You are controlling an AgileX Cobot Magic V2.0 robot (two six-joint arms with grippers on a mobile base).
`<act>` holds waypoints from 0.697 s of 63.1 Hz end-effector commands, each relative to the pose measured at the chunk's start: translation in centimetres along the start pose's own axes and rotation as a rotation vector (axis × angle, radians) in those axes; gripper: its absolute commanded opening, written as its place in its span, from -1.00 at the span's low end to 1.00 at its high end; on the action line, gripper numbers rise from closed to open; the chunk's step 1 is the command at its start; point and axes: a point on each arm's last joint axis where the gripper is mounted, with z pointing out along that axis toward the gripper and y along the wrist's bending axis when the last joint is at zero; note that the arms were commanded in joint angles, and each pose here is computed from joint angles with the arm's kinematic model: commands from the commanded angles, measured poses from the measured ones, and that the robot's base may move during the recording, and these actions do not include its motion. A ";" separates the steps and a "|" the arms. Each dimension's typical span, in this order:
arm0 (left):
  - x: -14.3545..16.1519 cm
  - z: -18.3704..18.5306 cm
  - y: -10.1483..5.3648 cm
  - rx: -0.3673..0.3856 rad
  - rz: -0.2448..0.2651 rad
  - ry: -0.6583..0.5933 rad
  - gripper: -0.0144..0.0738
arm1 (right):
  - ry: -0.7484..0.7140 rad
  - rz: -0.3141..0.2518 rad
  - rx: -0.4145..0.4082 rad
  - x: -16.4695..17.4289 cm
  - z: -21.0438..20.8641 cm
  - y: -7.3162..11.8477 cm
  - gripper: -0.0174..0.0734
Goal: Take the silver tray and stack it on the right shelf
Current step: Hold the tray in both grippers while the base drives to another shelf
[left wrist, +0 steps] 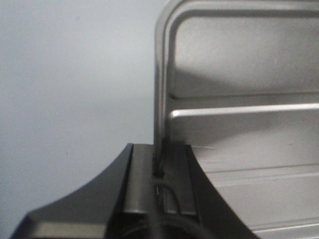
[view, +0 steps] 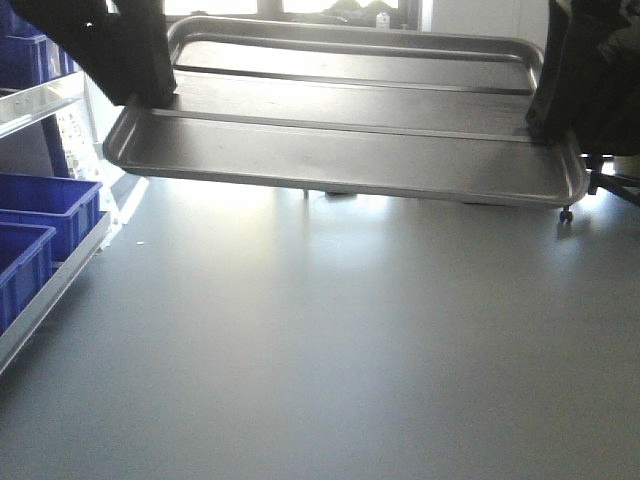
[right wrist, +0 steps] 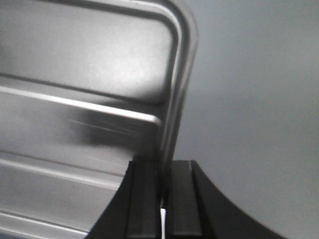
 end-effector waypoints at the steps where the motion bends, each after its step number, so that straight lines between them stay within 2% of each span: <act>1: -1.0 -2.3 -0.3 0.065 -0.010 -0.113 -0.89 | -0.103 -0.022 -0.048 -1.0 -1.8 0.3 -0.49; 44: -1.0 -2.3 -0.2 0.066 -0.013 -0.112 -0.89 | -0.104 -0.022 -0.049 -1.1 -1.8 0.3 -0.49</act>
